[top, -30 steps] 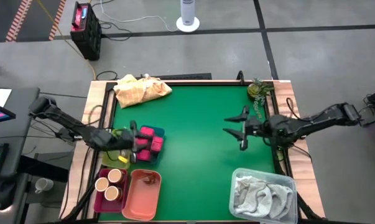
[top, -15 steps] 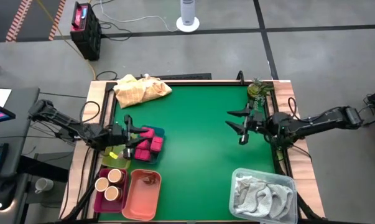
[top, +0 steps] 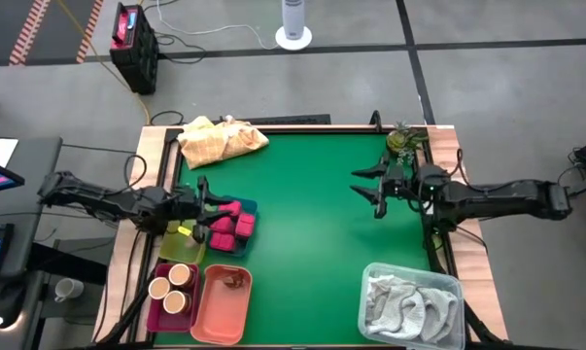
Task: Sort spices by type
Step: Return to Home Position
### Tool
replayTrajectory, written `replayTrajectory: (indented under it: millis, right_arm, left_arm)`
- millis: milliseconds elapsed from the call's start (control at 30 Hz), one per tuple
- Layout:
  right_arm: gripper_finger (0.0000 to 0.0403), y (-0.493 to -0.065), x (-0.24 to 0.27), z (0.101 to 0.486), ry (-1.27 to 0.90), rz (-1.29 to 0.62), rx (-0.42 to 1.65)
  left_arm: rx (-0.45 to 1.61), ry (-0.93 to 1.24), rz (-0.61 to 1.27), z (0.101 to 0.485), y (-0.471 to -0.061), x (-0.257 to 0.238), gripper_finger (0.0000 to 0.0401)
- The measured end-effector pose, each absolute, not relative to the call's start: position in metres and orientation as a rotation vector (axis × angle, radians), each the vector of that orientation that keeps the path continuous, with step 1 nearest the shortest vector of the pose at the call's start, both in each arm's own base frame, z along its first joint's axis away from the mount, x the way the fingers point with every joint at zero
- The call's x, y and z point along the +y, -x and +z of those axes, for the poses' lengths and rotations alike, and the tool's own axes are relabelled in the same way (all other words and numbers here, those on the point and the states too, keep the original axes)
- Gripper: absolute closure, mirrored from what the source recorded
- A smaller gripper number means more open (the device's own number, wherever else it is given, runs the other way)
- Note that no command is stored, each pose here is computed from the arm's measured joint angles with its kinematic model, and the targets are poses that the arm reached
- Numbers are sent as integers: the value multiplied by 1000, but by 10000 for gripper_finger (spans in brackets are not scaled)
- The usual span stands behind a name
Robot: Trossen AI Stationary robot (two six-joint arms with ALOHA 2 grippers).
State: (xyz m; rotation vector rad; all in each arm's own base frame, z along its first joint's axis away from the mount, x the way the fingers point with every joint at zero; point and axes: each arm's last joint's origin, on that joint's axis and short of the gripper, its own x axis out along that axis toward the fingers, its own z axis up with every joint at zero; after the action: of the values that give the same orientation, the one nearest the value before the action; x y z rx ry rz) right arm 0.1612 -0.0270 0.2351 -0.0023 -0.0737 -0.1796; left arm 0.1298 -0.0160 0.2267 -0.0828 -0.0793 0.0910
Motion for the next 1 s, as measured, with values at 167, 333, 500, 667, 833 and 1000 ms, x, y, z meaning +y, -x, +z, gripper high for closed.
replayTrajectory:
  millis: [167,333,500,667,833,1000]
  right_arm:
    - [180,-150,-35,210,-12,-241,-136]
    - [180,-139,-41,191,-28,-302,-143]
    - [180,-131,-43,177,-16,-330,-121]
    - [180,-130,-45,171,-4,-348,-65]
    - [180,-130,-46,167,20,-361,-18]
    - [180,-130,-46,167,30,-362,-14]
  left_arm:
    - [-128,112,162,204,-128,-7,283]
    - [-101,134,182,191,-126,-2,283]
    - [-41,147,201,183,-126,0,283]
    - [-1,122,204,179,-126,0,283]
    - [6,85,204,179,-126,0,283]
    - [7,77,206,179,-126,0,283]
